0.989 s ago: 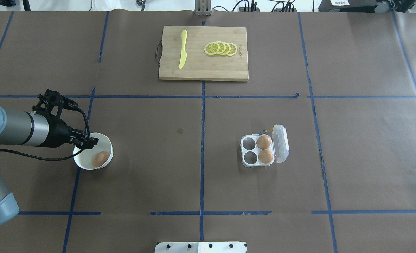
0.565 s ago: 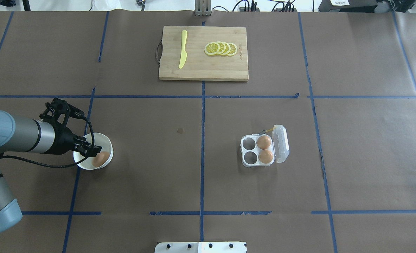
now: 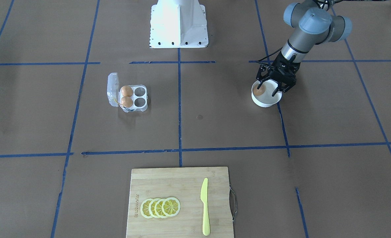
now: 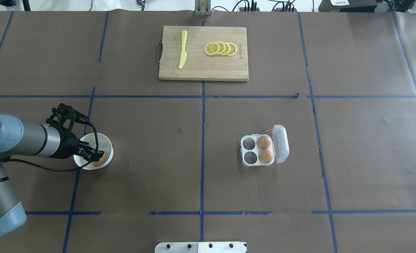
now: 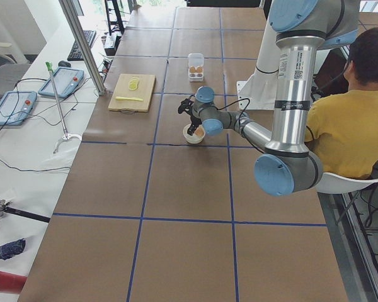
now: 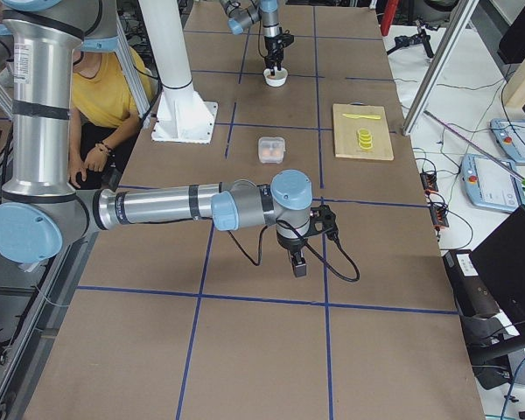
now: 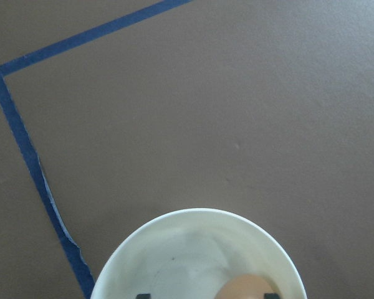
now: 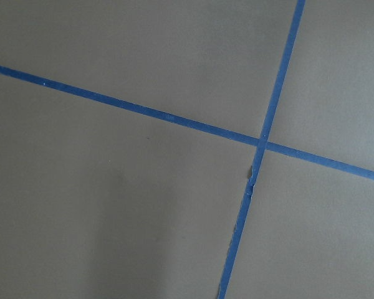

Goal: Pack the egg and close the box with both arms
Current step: 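Lower the left gripper into the bowl and close it on the egg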

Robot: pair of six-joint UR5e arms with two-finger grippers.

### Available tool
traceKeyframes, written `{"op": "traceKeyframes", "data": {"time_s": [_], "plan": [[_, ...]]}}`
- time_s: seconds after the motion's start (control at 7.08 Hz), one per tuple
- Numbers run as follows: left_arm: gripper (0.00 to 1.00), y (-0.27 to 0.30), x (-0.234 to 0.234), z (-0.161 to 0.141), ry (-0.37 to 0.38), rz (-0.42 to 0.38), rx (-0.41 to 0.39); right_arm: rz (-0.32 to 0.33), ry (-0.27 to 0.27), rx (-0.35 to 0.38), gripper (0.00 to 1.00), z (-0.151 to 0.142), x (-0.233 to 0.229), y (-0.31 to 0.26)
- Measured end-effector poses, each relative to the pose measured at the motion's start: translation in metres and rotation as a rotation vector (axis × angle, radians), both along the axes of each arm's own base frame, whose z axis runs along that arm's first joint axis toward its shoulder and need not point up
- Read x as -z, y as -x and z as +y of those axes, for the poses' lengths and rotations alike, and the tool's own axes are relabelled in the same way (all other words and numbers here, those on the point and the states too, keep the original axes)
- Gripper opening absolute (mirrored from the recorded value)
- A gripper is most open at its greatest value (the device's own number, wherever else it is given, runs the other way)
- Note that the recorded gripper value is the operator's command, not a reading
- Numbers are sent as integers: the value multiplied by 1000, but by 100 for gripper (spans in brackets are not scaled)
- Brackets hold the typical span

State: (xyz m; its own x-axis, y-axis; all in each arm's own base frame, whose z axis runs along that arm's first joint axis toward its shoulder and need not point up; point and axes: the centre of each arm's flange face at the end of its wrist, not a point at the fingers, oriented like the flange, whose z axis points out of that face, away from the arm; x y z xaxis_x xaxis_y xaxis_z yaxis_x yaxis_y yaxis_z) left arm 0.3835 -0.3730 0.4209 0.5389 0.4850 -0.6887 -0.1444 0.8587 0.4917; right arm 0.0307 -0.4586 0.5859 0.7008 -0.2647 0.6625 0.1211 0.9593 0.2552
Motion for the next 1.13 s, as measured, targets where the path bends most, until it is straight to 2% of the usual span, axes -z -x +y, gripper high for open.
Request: {"op": "traceKeyframes", "data": {"time_s": [0.71,0.99,1.13], "plan": [[68,-13,-6,-1,3,-11,-10,0,-1,-1,100,0,0,0],[77,-16,-8,1,0,-19,-9,0,0,0,100,0,0,0],[77,-17,-8,3,-1,-20,-11,0,-1,1,100,-1,0,0]]}}
